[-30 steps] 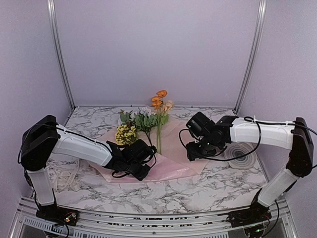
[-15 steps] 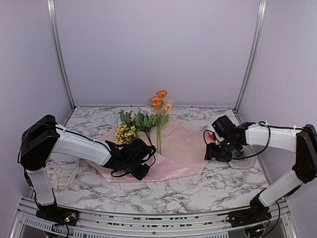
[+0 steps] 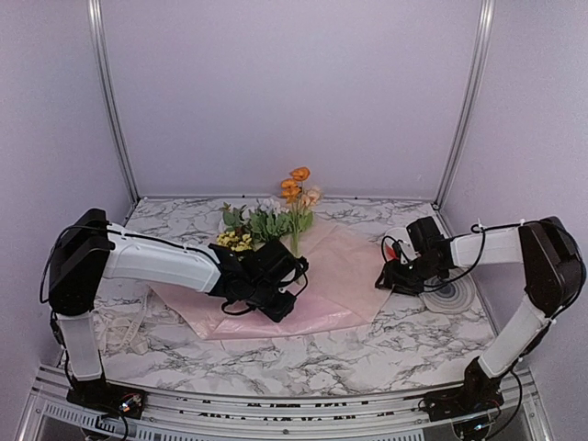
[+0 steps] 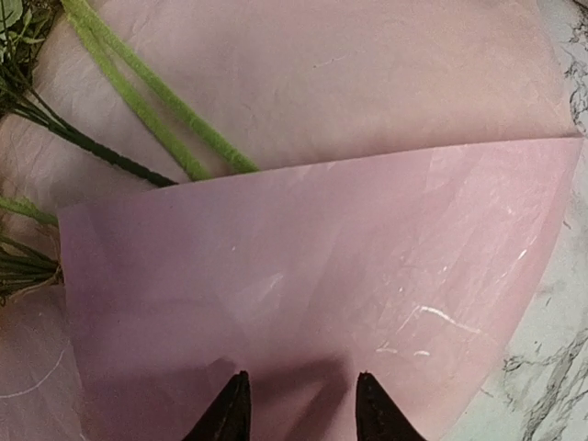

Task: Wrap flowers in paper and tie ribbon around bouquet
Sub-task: Pick up the right corner of the flattened wrapping paper from the center of the board.

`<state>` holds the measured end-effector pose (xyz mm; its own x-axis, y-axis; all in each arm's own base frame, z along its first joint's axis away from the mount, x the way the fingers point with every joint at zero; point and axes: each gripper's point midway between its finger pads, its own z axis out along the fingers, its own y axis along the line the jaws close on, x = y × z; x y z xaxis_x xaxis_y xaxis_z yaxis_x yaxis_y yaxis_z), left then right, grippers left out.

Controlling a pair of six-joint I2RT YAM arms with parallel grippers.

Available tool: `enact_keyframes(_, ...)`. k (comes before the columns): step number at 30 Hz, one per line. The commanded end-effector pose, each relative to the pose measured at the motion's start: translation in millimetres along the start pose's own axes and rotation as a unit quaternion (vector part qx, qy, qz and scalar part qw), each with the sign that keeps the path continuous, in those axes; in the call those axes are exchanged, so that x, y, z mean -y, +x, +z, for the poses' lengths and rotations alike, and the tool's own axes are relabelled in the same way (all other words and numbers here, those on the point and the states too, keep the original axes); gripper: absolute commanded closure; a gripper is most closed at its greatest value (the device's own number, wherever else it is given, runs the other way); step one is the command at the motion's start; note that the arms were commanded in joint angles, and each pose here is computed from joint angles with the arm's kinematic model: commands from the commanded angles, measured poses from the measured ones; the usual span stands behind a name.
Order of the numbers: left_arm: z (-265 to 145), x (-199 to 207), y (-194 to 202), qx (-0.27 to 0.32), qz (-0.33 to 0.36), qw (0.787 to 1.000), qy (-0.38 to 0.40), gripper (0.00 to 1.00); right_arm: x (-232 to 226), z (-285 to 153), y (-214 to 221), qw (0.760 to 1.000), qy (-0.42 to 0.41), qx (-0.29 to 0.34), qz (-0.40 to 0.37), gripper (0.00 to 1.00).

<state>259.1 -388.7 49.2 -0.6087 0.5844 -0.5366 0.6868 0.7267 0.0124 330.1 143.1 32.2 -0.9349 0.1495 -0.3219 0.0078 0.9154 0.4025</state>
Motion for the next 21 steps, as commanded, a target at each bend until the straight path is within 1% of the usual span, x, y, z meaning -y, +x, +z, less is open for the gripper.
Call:
enact_keyframes(1, 14.6, 14.1, 12.0, -0.043, 0.027, 0.999, 0.019, 0.60, 1.0, -0.5, -12.8, 0.999, -0.002, 0.025, -0.023, 0.45)
enact_keyframes(4, 26.3, 15.8, 8.1, -0.051, 0.042, 0.998, 0.015, 0.60, -1.9, -4.4, -16.3, 0.999, -0.011, 0.043, -0.025, 0.48)
enact_keyframes(7, 33.4, 14.7, 3.4, -0.058, 0.051, 0.997, 0.009, 0.60, -8.0, -9.9, -23.9, 0.997, -0.023, 0.063, -0.030, 0.56)
enact_keyframes(9, 33.3, 13.0, 0.6, -0.057, 0.052, 0.997, 0.003, 0.60, -12.1, -11.9, -26.8, 0.996, -0.031, 0.070, -0.037, 0.63)
enact_keyframes(10, 33.7, 12.5, 0.7, -0.057, 0.053, 0.997, 0.002, 0.60, -13.9, -12.1, -28.1, 0.996, -0.036, 0.072, -0.039, 0.70)
enact_keyframes(13, 38.0, 6.5, 5.8, -0.067, 0.051, 0.996, -0.008, 0.59, -19.9, -10.3, -28.5, 0.996, -0.052, 0.065, -0.043, 0.95)
enact_keyframes(14, 39.9, 5.6, 8.8, -0.072, 0.050, 0.996, -0.008, 0.59, -22.5, -10.9, -28.8, 0.995, -0.058, 0.063, -0.044, 1.00)
enact_keyframes(17, 42.6, 3.9, 14.6, -0.081, 0.044, 0.996, -0.003, 0.59, -28.8, -17.3, -29.4, 0.994, -0.070, 0.063, -0.048, 1.00)
enact_keyframes(21, 43.3, 3.8, 14.8, -0.080, 0.040, 0.996, 0.007, 0.59, -50.2, -39.0, -32.9, 0.990, -0.113, 0.072, -0.054, 1.00)
